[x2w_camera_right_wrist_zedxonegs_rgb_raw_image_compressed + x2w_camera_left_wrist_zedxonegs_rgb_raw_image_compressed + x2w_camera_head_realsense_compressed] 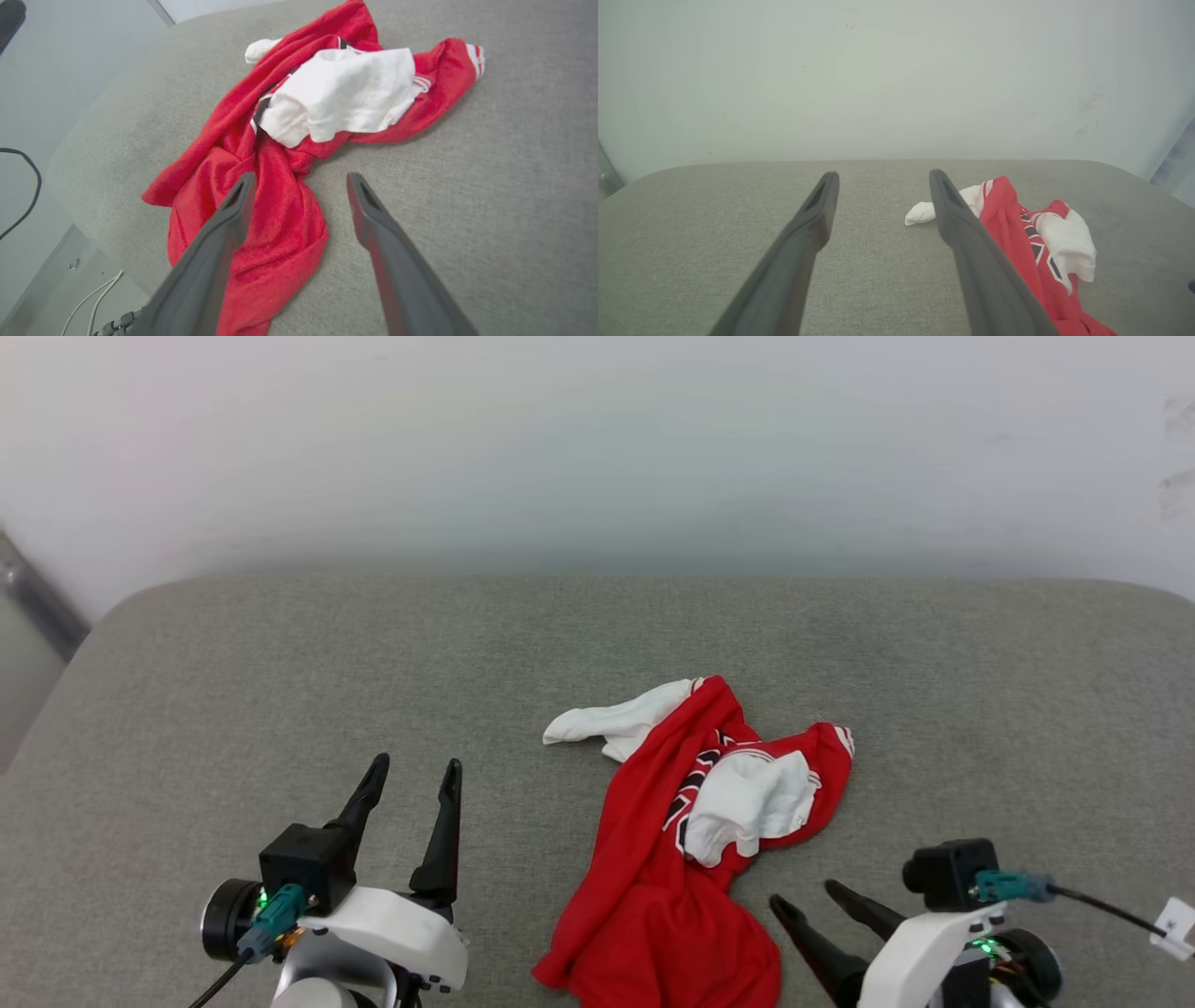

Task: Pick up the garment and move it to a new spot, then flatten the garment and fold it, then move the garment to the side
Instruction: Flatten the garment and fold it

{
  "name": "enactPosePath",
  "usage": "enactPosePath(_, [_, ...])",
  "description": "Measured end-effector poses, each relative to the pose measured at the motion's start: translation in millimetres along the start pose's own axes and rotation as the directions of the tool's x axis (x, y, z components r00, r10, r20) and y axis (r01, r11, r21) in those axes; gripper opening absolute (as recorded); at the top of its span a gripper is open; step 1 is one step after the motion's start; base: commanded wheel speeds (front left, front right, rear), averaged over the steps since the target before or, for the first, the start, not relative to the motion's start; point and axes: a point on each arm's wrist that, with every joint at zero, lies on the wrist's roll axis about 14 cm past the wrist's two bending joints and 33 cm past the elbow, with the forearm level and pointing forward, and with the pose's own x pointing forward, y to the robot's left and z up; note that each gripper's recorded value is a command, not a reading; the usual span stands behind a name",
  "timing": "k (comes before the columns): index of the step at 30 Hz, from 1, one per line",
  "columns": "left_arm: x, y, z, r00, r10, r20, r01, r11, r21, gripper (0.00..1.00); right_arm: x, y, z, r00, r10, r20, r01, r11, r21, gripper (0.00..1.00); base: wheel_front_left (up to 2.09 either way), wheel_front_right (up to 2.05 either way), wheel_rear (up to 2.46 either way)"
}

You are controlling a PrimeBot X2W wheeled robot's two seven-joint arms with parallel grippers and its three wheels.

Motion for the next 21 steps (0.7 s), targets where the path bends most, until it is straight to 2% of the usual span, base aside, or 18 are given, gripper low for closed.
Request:
enactPosePath(1, [-1,0,1,1.000,0.000,0.002,0.000,1.000,-0.002,1.00,1,-18,-12,0.995,-0.038,-0.097,0.038,0.999,-0.003,1.00,0.00,0.00,0.00])
enactPosePath(5, [5,3,4,1.000,0.007,0.014,-0.007,1.000,-0.003,1.00,14,-30,-13,0.981,-0.045,-0.187,0.041,0.999,-0.026,1.00,0.00,0.00,0.00])
enactPosePath(16, [17,25,-15,0.997,0.071,-0.019,-0.071,0.997,-0.007,1.00,71,-21,-22,0.928,0.032,-0.371,-0.074,0.992,-0.098,1.00,0.00,0.00,0.00])
enactPosePath(17, [16,27,-17,0.997,0.078,-0.026,-0.078,0.997,-0.006,1.00,74,-20,-25,0.924,0.036,-0.381,-0.079,0.992,-0.099,0.69,0.00,0.00,0.00])
enactPosePath(18, [16,29,-19,0.996,0.083,-0.031,-0.083,0.996,-0.006,1.00,76,-21,-27,0.919,0.037,-0.393,-0.083,0.992,-0.100,0.20,0.00,0.00,0.00])
enactPosePath(19, [15,30,-21,0.996,0.087,-0.034,-0.088,0.996,-0.005,1.00,77,-21,-28,0.916,0.037,-0.399,-0.087,0.991,-0.107,0.00,0.00,0.00,0.00])
enactPosePath(21, [16,31,-21,0.995,0.090,-0.033,-0.090,0.996,-0.005,1.00,79,-21,-21,0.925,0.040,-0.379,-0.092,0.988,-0.120,0.00,0.00,0.00,0.00])
